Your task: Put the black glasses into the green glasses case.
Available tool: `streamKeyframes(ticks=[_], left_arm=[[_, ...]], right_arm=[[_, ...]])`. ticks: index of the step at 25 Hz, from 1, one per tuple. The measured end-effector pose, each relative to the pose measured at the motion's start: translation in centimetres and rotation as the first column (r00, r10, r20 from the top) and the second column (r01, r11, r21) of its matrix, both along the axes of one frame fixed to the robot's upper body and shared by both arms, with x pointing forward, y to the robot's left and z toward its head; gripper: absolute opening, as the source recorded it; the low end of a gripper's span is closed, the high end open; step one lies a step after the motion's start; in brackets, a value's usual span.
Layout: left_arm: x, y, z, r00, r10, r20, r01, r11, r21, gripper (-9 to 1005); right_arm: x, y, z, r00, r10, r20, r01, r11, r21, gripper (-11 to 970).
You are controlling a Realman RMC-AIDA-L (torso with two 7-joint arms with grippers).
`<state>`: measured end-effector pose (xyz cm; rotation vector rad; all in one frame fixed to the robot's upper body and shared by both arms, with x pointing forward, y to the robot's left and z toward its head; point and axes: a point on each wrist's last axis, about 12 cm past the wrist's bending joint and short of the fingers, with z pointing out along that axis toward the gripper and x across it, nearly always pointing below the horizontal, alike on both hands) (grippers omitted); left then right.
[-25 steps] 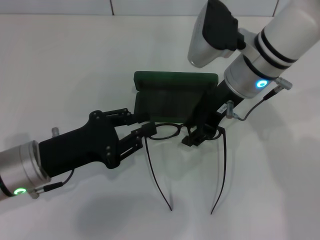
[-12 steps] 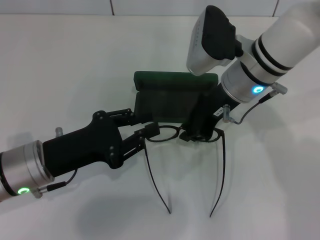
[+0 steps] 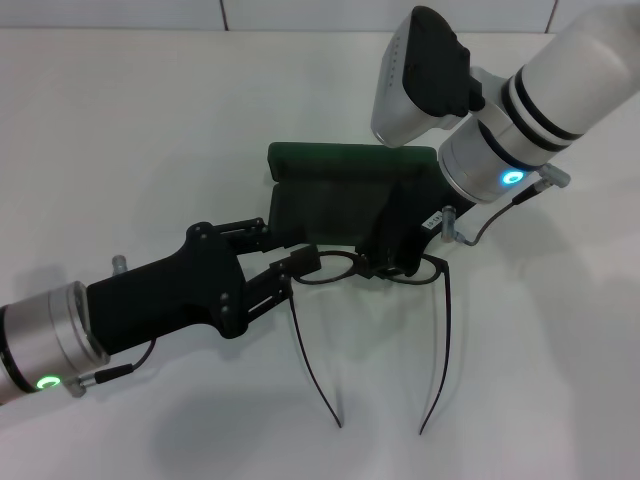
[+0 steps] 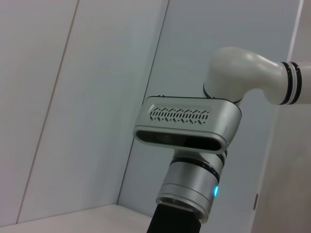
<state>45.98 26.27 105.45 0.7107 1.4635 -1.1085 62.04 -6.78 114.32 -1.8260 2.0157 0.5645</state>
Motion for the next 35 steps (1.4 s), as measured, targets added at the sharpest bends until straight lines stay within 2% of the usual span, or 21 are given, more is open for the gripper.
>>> streamKeyframes(ticks=[10,16,21,25,28,32,33,34,35], left_arm=[[0.0,0.0,0.0,1.000,-0.001,0.000,0.001,1.000,0.000,311],[-0.5,0.3,0.9,0.999,-0.009,0.040,0.012,0.997,-0.072,310],[-0.4,0.0,1.8,0.994,-0.028,0.103,0.041,0.992,-0.119,309],[-0.4,-0.1,2.4,0.988,0.013,0.156,0.019,0.979,-0.202,308],[-0.2,-0.4,2.9,0.980,0.052,0.194,0.008,0.955,-0.295,308],[0.6,-1.3,4.2,0.968,-0.016,0.252,0.108,0.928,-0.356,307],[1.0,-1.6,4.6,0.965,-0.037,0.258,0.134,0.920,-0.368,307],[1.2,-1.9,4.8,0.963,-0.050,0.264,0.150,0.915,-0.375,307],[1.4,-2.2,5.0,0.961,-0.062,0.270,0.166,0.909,-0.382,240]], right_arm=[[-0.4,0.0,0.0,0.999,0.036,0.009,-0.036,0.999,0.005,84],[-2.0,-0.6,1.2,0.996,0.068,0.049,-0.073,0.992,0.100,56],[-2.9,-5.7,2.9,0.996,-0.066,0.054,0.049,0.960,0.276,52],[-3.9,-11.0,3.2,0.982,-0.188,0.032,0.158,0.894,0.418,52],[-4.8,-14.4,3.4,0.967,-0.254,-0.012,0.219,0.808,0.548,52],[-6.3,-16.7,3.1,0.968,-0.248,-0.037,0.202,0.687,0.698,53],[-6.3,-16.7,3.1,0.968,-0.248,-0.037,0.202,0.687,0.698,53],[-7.0,-17.4,2.9,0.974,-0.225,-0.032,0.169,0.623,0.764,53],[-7.1,-17.5,2.8,0.974,-0.223,-0.033,0.165,0.609,0.775,53]])
